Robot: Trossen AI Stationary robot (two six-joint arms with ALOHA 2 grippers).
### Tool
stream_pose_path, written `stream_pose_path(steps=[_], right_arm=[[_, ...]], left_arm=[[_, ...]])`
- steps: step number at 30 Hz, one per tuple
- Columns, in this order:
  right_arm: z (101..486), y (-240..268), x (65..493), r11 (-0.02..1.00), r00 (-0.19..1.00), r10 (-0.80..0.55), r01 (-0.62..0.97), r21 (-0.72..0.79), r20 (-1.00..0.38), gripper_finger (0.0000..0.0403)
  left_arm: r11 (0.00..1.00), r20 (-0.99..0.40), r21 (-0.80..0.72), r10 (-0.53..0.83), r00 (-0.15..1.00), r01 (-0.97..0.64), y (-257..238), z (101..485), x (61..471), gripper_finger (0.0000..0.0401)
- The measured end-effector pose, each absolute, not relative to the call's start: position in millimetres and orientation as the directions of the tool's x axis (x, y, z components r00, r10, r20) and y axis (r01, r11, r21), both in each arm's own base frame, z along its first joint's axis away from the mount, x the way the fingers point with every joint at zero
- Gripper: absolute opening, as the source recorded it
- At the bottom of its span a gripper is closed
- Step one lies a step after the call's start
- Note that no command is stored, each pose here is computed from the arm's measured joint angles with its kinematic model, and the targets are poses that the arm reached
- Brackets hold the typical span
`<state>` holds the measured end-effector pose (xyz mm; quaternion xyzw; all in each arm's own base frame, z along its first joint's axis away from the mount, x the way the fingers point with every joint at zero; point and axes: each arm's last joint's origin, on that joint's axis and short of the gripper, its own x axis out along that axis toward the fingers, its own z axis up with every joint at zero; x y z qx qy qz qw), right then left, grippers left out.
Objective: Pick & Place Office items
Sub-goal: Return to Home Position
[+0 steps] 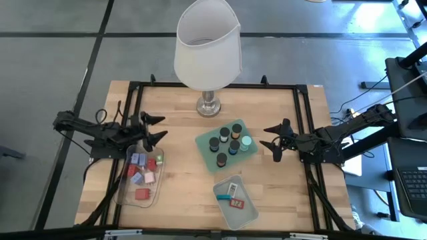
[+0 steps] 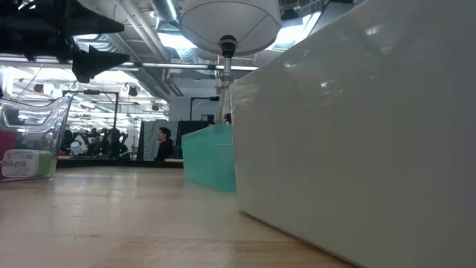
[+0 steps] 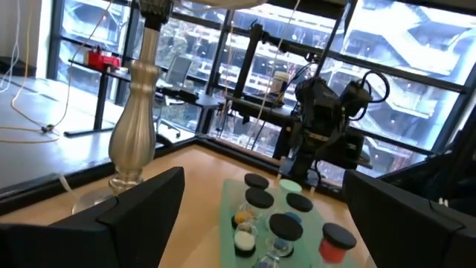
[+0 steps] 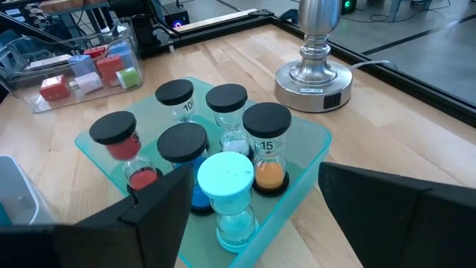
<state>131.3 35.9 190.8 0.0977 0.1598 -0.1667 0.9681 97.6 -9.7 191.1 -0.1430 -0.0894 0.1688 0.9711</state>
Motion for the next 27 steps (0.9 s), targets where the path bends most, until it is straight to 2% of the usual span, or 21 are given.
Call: stream_pose_path(steps=[27], right_arm=[[190.8,35.9,131.3,0.925,0.893,-0.291,0.354,0.136,-0.342,0.0291]], left_arm=[[0.900,0.130,-0.311,0.358,0.925,-0.305,-10.0,182.3,98.9,0.0363]])
